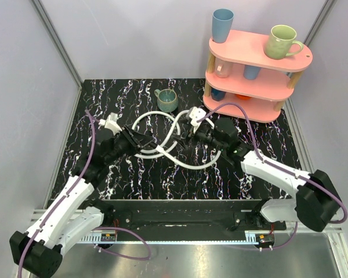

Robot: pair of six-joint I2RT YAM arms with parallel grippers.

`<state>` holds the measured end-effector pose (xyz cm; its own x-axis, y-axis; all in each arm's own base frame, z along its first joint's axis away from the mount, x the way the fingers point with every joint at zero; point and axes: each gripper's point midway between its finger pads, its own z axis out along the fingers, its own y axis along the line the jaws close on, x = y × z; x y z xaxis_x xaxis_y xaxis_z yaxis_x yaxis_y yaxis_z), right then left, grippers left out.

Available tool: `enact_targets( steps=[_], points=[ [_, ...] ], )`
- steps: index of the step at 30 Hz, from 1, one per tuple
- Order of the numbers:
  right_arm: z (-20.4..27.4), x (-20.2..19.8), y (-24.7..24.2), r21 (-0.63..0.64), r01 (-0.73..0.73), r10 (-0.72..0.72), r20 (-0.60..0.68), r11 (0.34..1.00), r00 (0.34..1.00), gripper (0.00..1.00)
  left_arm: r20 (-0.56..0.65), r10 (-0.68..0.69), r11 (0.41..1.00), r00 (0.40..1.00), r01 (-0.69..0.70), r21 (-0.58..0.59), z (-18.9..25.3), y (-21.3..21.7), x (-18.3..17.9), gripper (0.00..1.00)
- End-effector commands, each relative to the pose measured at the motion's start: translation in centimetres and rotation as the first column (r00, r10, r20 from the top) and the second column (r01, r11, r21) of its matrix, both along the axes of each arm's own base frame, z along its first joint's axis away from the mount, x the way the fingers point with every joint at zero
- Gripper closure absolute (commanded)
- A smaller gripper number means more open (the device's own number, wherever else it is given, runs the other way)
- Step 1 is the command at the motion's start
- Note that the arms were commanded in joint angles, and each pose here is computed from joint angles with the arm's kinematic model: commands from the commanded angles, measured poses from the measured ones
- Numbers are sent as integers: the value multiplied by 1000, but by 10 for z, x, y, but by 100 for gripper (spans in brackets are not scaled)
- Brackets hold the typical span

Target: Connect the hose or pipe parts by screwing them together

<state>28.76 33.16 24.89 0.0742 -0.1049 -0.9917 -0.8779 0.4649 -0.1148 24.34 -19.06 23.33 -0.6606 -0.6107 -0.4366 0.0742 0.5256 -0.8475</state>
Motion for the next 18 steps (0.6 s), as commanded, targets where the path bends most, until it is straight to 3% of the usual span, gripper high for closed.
enact_targets(
  steps=[1,6,18],
  points=[
    [24,-3,-12,-1,50,-49,138,999,989,21,-142,91,989,986,-106,-105,22,1,5,100],
    [23,-27,-1,-54,36,-21,253,998,967,21,-261,78,979,962,-124,-163,23,-7,4,100],
    [-10,-52,42,-117,4,30,290,993,956,20,-370,157,967,916,-219,-133,10,1,7,100]
  ],
)
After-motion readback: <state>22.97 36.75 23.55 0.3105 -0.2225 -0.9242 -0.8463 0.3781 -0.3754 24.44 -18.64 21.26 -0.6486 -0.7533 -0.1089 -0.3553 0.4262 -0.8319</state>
